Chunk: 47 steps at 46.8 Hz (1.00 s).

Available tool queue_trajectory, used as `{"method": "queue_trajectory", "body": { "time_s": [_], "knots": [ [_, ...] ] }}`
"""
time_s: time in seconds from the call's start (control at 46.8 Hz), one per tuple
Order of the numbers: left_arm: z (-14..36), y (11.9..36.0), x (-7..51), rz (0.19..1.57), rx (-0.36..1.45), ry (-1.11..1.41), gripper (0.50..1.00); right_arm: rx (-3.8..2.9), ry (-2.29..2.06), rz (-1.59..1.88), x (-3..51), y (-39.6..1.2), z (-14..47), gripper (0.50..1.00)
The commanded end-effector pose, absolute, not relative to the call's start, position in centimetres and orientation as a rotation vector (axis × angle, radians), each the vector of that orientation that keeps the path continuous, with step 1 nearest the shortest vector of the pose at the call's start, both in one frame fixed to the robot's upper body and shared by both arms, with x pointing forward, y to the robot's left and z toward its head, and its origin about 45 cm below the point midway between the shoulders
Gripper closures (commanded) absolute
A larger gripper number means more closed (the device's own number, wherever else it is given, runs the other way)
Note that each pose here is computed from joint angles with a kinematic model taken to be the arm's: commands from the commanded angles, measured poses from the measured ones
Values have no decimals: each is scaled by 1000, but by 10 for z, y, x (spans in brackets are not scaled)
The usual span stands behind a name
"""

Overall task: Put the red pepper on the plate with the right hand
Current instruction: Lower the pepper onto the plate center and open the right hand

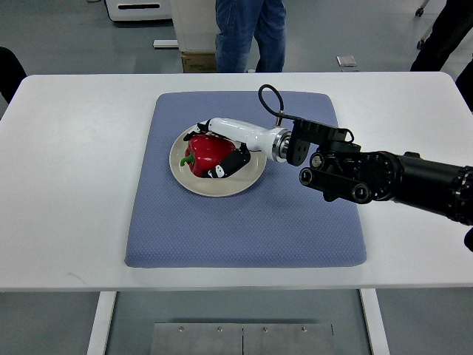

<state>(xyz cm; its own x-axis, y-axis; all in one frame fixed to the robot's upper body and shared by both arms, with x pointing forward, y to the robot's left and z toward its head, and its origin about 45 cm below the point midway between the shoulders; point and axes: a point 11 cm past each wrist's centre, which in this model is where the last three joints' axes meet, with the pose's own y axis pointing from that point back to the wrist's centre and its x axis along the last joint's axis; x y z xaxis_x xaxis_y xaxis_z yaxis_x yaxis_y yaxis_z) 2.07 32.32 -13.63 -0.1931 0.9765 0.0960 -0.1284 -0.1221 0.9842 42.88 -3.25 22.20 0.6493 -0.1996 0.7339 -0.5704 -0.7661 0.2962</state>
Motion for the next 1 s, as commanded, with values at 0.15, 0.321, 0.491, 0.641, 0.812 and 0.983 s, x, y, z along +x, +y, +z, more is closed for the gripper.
{"method": "queue_trajectory", "body": {
  "time_s": [0.15, 0.321, 0.491, 0.641, 0.812, 0.983],
  "knots": [
    [-136, 323, 21, 1492, 1088, 1184, 500, 2360, -697, 872, 432, -36, 219, 1000],
    [-136, 323, 21, 1491, 1089, 1183, 500, 2341, -717, 845, 433, -38, 216, 1000],
    [-136, 323, 21, 1491, 1089, 1183, 500, 2341, -718, 834, 432, -40, 212, 1000],
    [-136, 323, 21, 1492, 1088, 1184, 500, 2335, -725, 834, 434, -42, 211, 882],
    [-136, 323, 21, 1492, 1088, 1184, 500, 2335, -740, 835, 436, -43, 213, 505],
    [-136, 323, 21, 1491, 1089, 1183, 500, 2335, -743, 831, 437, -43, 214, 500]
  ]
}}
